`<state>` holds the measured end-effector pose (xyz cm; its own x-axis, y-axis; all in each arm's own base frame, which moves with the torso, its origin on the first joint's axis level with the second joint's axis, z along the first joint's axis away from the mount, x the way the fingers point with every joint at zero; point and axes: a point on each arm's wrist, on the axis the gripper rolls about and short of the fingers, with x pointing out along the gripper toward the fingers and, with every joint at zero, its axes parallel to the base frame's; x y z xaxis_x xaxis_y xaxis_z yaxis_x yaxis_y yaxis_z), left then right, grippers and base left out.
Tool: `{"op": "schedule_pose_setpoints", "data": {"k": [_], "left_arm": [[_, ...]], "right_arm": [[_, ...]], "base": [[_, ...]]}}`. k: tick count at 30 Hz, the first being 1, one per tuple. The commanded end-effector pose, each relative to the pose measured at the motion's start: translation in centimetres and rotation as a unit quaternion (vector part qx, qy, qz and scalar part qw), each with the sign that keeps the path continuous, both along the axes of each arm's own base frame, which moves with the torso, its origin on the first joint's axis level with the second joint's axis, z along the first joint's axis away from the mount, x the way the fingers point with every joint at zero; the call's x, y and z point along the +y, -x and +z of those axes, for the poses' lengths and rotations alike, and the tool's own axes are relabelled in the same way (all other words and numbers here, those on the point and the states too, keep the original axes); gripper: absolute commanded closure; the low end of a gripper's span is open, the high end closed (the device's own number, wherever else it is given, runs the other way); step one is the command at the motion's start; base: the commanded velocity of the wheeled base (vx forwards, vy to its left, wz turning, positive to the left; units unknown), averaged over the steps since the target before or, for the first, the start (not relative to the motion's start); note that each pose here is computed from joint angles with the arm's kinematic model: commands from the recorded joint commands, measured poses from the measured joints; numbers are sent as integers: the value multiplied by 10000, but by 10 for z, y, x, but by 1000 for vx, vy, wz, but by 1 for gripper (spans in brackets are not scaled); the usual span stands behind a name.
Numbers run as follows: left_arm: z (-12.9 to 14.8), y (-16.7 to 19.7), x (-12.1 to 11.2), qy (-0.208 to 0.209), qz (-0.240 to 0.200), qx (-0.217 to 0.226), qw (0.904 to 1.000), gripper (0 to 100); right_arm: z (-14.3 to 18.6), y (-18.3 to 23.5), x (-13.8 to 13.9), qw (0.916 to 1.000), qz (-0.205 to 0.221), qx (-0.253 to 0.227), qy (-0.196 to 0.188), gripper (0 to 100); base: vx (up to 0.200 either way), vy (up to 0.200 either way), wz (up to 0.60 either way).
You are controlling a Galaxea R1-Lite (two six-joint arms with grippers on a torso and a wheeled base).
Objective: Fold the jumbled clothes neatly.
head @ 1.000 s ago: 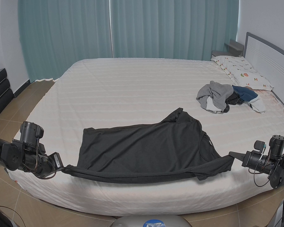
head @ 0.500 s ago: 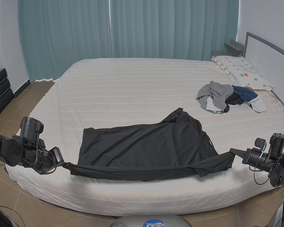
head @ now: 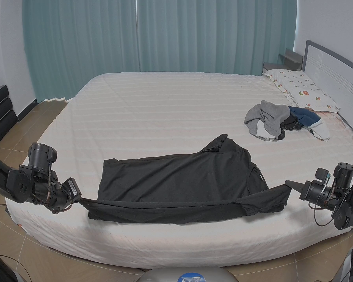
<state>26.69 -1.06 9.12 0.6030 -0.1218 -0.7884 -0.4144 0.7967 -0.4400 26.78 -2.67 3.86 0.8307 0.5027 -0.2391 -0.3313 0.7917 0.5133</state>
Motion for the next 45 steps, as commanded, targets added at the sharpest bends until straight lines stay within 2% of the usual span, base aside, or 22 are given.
{"op": "schedule_pose_setpoints", "data": {"k": [1,8,11,15,21,45], "left_arm": [[-9,-11,0,-11,20,88,10000,100],[-18,-28,2,52,172,172,9997,100],[-19,-36,1,204,337,146,9991,100],[-25,-46,1,212,383,-4,9990,100],[-35,-60,0,334,551,-242,9976,100],[-65,-100,-1,597,1031,-131,9928,100]], "right_arm": [[-1,-5,0,10000,6,-70,11,100],[-17,-28,2,9999,82,-80,13,100],[-24,-40,5,9999,-68,-94,84,100],[-30,-56,10,9994,-247,-160,180,100],[-33,-69,13,9995,-221,-106,189,100],[-75,-105,16,9982,-518,34,292,100]], "base": [[0,0,0],[0,0,0],[0,0,0],[0,0,0],[0,0,0],[0,0,0]]}}
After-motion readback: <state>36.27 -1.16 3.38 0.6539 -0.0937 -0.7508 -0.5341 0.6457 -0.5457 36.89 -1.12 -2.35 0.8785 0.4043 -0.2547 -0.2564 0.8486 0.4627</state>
